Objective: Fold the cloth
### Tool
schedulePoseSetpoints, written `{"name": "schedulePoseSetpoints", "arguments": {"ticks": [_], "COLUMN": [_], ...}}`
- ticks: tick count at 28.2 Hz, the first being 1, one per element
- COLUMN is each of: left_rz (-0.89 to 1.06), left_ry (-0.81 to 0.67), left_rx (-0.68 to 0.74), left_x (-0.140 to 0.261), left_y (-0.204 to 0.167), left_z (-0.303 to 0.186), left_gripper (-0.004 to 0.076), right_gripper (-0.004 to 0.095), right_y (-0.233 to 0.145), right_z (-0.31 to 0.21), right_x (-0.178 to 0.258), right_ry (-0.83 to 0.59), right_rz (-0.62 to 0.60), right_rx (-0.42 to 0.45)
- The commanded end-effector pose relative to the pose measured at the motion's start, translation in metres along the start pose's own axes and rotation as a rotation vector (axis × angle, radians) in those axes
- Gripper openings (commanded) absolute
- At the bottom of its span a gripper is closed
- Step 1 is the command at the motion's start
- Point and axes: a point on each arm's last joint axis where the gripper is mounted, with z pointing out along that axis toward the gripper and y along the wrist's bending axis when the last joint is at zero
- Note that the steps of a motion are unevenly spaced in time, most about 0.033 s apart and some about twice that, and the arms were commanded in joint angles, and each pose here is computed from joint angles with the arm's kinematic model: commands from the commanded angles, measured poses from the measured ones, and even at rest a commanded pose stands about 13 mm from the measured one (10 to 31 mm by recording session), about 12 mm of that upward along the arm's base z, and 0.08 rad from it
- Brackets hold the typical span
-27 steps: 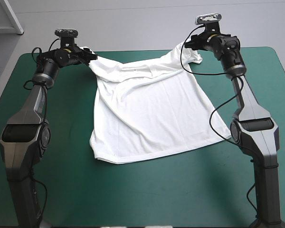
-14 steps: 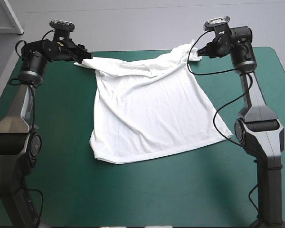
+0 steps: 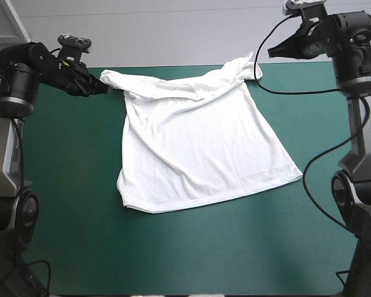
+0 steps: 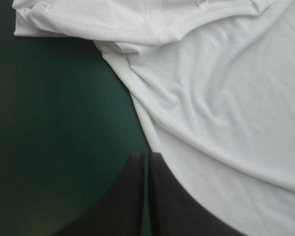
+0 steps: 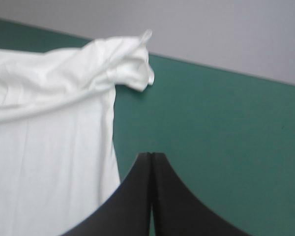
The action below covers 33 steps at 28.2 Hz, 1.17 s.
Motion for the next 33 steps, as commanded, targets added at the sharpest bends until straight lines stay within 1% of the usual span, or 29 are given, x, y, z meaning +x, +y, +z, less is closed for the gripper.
{"name": "schedulePoseSetpoints", "arguments": {"ticks": [1,3,7,10,13,17,22,24,25,26,27,28,29,30,31,32,33], "left_rz": [-0.014,-0.034,-0.080,-0.118,-0.169,-0.247,-0.262,-0.238,-0.219,-0.203,-0.173,-0.150,-0.133,-0.110,-0.103,-0.108,-0.107], "left_ry": [-0.091,-0.082,-0.081,-0.070,-0.052,-0.060,-0.015,-0.013,-0.016,-0.026,-0.032,-0.028,-0.020,0.001,0.014,0.055,0.069], "left_rx": [-0.037,-0.041,-0.029,-0.030,-0.027,0.026,0.094,0.122,0.135,0.142,0.155,0.169,0.177,0.197,0.203,0.214,0.216], "left_x": [0.009,0.023,0.055,0.087,0.123,0.163,0.192,0.197,0.198,0.198,0.199,0.200,0.200,0.200,0.200,0.202,0.203], "left_y": [-0.018,-0.023,-0.035,-0.043,-0.052,-0.064,-0.082,-0.093,-0.098,-0.103,-0.108,-0.114,-0.117,-0.124,-0.127,-0.128,-0.129], "left_z": [-0.061,-0.070,-0.075,-0.073,-0.068,-0.052,-0.025,-0.016,-0.012,-0.010,-0.007,-0.004,-0.001,0.004,0.007,0.015,0.018], "left_gripper": [0.0019,0.0019,0.0019,0.0019,0.0019,0.0019,0.0019,0.0020,0.0020,0.0027,0.0046,0.0078,0.0121,0.0224,0.0270,0.0392,0.0435], "right_gripper": [-0.0017,-0.0017,-0.0017,-0.0017,-0.0017,-0.0017,-0.0002,0.0045,0.0086,0.0140,0.0192,0.0267,0.0347,0.0485,0.0550,0.0637,0.0654], "right_y": [0.004,0.011,0.021,0.025,0.028,0.033,0.039,0.041,0.043,0.044,0.046,0.047,0.048,0.049,0.050,0.050,0.050], "right_z": [-0.028,-0.029,-0.038,-0.044,-0.050,-0.057,-0.060,-0.060,-0.060,-0.060,-0.060,-0.061,-0.062,-0.063,-0.064,-0.066,-0.067], "right_x": [0.019,0.041,0.078,0.106,0.128,0.154,0.176,0.183,0.186,0.187,0.188,0.189,0.189,0.190,0.190,0.190,0.190], "right_ry": [0.018,0.094,0.190,0.260,0.299,0.333,0.338,0.333,0.331,0.326,0.321,0.319,0.313,0.307,0.304,0.307,0.305], "right_rz": [-0.008,-0.005,-0.001,0.005,0.007,0.022,0.054,0.051,0.047,0.046,0.045,0.046,0.049,0.052,0.056,0.057,0.056], "right_rx": [-0.035,-0.093,-0.164,-0.173,-0.174,-0.189,-0.219,-0.235,-0.250,-0.264,-0.277,-0.291,-0.300,-0.309,-0.314,-0.319,-0.320]}}
